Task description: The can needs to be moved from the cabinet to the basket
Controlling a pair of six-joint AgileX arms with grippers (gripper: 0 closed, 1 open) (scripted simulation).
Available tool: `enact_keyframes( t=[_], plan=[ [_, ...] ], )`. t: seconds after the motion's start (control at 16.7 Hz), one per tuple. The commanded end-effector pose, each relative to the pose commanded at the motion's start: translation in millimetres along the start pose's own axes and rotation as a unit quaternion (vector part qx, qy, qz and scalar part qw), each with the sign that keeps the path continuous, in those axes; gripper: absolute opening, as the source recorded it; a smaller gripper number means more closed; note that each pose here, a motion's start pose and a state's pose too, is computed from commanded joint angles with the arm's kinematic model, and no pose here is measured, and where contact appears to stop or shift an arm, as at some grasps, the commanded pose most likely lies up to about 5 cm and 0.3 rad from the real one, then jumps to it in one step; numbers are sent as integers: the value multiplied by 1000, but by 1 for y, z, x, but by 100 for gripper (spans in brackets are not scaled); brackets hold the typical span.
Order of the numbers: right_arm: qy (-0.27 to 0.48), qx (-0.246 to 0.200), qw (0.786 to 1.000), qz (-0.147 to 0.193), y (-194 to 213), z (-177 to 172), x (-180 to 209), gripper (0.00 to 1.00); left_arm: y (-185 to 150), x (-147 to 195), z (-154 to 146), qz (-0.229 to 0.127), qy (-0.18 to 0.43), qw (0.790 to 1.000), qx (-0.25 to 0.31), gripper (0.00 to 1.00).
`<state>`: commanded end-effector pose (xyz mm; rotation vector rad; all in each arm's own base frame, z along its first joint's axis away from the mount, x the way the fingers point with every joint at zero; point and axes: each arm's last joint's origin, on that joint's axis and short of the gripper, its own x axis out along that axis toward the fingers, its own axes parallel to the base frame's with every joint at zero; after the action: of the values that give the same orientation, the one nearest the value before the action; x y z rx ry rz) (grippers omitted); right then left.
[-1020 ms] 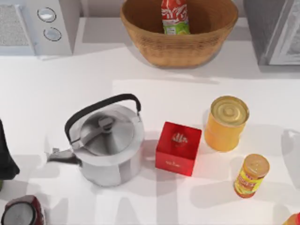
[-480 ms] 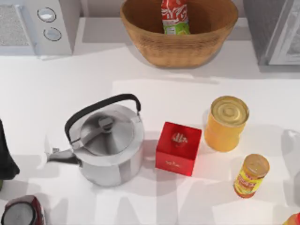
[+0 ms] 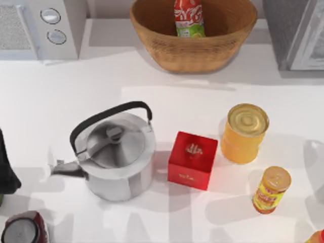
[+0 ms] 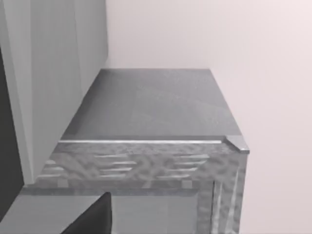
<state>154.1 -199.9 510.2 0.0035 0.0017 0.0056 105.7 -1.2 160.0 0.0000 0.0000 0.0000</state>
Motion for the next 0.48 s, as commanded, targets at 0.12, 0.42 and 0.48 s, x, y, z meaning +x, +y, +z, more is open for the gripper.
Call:
enact_keyframes(
  t=[0.12,0.42,0.48],
  plan=[
    [-1,-1,1000,-1,-1,0,0,100,0,0,0,0,0,1000,0,100],
    [-4,-2,1000,2,15,2,18,100,0,0,0,0,0,1000,0,100],
    [-5,-2,1000,3,22,2,26,100,0,0,0,0,0,1000,0,100]
  ],
)
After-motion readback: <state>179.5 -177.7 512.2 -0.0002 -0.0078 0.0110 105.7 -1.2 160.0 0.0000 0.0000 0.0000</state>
